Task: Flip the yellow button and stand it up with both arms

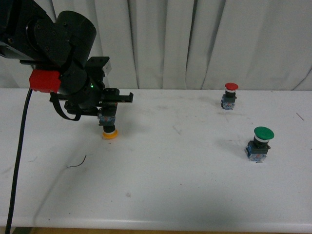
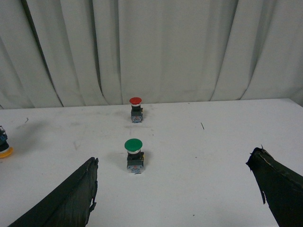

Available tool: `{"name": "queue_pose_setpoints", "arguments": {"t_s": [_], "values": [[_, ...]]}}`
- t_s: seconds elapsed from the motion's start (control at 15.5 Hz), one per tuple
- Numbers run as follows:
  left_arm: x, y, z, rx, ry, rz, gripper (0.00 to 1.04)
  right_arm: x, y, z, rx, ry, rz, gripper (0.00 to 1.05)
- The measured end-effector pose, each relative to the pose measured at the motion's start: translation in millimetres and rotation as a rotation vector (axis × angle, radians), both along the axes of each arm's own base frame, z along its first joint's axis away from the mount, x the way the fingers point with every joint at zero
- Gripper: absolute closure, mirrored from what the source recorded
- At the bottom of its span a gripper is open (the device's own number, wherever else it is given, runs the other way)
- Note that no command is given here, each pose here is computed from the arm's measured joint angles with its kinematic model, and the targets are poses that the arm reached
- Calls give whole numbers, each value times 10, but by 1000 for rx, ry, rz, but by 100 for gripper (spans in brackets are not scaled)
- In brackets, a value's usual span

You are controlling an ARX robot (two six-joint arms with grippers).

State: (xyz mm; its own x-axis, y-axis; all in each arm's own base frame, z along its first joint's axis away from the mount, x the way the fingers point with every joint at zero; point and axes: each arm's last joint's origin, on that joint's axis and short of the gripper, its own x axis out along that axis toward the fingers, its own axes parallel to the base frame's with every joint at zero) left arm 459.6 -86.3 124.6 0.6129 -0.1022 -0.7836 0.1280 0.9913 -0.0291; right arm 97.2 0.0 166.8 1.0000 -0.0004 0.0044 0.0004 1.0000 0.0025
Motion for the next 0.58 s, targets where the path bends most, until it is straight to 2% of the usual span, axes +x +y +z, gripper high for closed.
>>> {"name": "queue_pose_setpoints", "arguments": {"t_s": [0.06, 0.32, 0.58], "values": [[-58, 6, 66, -6, -8, -20, 70, 0, 0, 0, 0, 0, 0, 6], [-537, -50, 758, -53, -188, -144, 70, 0, 0, 0, 0, 0, 0, 6], [-1386, -156, 1188, -97, -335, -236, 70, 0, 0, 0, 0, 0, 0, 6]]}}
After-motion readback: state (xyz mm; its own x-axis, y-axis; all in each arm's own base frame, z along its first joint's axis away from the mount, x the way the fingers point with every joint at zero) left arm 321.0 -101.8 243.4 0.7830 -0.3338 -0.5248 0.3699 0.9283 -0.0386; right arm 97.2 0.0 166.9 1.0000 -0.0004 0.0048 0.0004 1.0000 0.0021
